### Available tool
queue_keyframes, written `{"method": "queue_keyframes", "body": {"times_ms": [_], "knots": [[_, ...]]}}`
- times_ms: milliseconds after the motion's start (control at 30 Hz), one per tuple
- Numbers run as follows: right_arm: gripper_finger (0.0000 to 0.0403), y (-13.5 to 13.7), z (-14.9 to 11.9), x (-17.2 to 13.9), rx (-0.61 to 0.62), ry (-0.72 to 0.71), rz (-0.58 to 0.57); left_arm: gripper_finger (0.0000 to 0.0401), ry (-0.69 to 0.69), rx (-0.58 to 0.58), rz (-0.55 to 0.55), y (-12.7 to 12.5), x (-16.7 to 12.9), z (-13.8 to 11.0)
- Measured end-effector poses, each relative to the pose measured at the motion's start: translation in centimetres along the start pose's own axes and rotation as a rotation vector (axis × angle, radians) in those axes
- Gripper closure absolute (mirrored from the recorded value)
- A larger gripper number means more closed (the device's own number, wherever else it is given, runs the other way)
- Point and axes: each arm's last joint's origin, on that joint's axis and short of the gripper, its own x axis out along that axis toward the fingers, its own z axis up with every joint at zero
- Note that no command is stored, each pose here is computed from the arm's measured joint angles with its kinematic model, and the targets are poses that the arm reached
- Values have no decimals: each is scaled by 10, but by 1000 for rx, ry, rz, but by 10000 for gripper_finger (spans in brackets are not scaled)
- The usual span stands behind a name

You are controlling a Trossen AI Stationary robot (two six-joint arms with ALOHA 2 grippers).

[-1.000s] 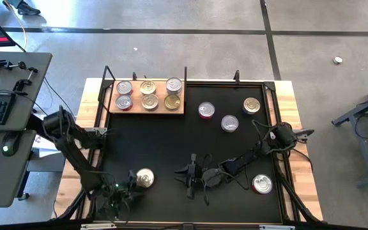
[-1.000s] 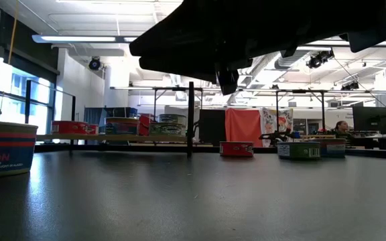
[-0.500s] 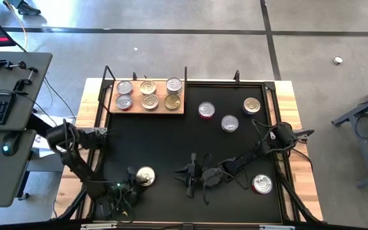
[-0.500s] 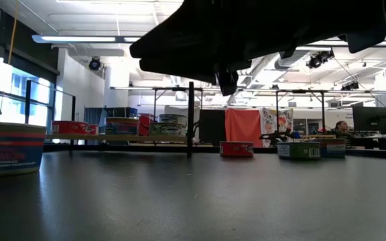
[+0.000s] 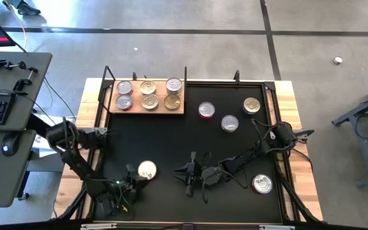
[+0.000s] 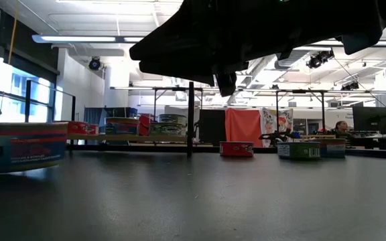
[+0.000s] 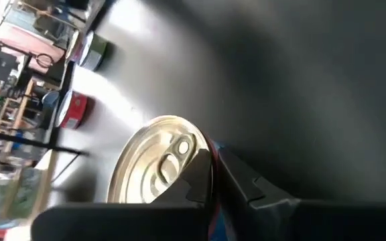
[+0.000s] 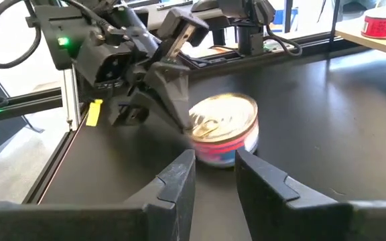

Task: Stack canned seafood by type on shelf
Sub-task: Stack the pink blue tuna can on the top of the other pink blue tuna can

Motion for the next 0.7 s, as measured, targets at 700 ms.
{"method": "queue_keyframes", "body": {"times_ms": [700], "knots": [[305,-1,-2,0,-15,18,-5,401,-15,17,200,39,8,33]]}}
